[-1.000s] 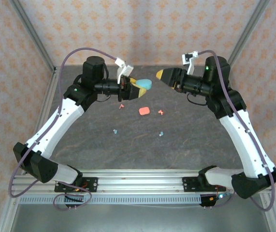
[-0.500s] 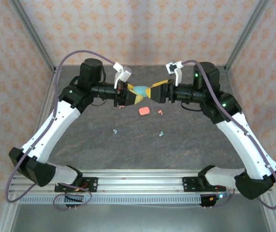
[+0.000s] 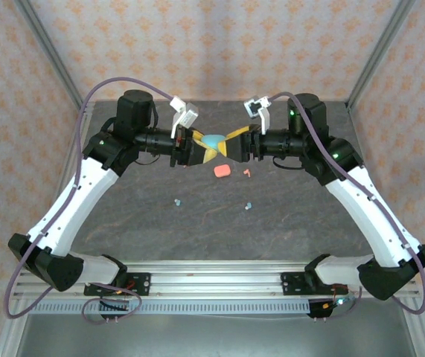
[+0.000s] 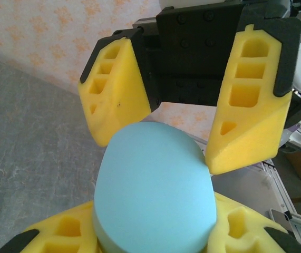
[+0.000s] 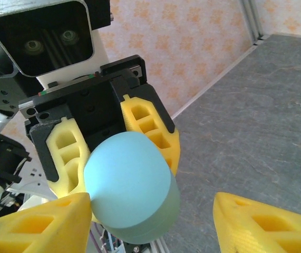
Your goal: Insert wireless bluetooth earbuds into charging case
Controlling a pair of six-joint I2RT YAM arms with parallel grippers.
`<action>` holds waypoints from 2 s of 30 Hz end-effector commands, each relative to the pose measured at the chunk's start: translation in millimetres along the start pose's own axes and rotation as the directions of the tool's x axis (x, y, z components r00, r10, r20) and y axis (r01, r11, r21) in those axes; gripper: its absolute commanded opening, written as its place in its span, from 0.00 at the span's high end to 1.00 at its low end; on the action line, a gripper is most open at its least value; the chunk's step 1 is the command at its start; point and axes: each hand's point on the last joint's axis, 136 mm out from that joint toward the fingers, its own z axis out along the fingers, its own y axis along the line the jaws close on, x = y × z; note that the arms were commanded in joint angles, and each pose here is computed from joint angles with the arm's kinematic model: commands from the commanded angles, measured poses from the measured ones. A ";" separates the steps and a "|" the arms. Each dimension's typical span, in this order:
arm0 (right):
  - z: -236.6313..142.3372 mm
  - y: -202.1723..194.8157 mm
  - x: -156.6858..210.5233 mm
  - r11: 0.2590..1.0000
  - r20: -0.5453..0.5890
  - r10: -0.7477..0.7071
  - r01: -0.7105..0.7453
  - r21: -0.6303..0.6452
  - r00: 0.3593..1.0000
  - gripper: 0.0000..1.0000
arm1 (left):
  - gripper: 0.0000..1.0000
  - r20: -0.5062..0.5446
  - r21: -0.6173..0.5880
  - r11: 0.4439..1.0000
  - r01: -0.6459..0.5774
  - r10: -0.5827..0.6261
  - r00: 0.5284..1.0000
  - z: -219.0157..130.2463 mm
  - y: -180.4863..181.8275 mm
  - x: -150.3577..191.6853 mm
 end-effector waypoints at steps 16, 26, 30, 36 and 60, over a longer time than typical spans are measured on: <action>6.4 14.4 -9.2 0.995 0.016 0.016 -0.014 -0.098 1.000 0.47 | 0.83 -0.011 0.126 0.992 -0.028 0.030 1.000 -1.5 -23.0 -13.6; 13.3 1.4 -36.0 0.968 0.147 0.236 -0.219 -0.120 0.961 0.68 | 0.83 -0.006 0.141 0.989 -0.045 0.046 0.999 -2.9 -27.8 -18.2; 14.1 -3.0 -39.9 0.953 0.150 0.292 -0.274 -0.129 0.944 0.66 | 0.83 -0.009 0.147 0.988 -0.044 0.046 0.999 -4.0 -30.1 -17.1; 9.3 -10.7 -44.8 0.941 0.179 0.336 -0.320 -0.112 0.925 0.62 | 0.83 -0.007 0.153 0.987 -0.051 0.052 0.999 -4.8 -32.4 -17.8; -5.9 -8.5 -53.6 0.935 0.265 0.353 -0.339 -0.099 0.897 0.34 | 0.84 -0.034 0.148 0.988 -0.032 0.038 0.999 -4.3 -27.6 -11.2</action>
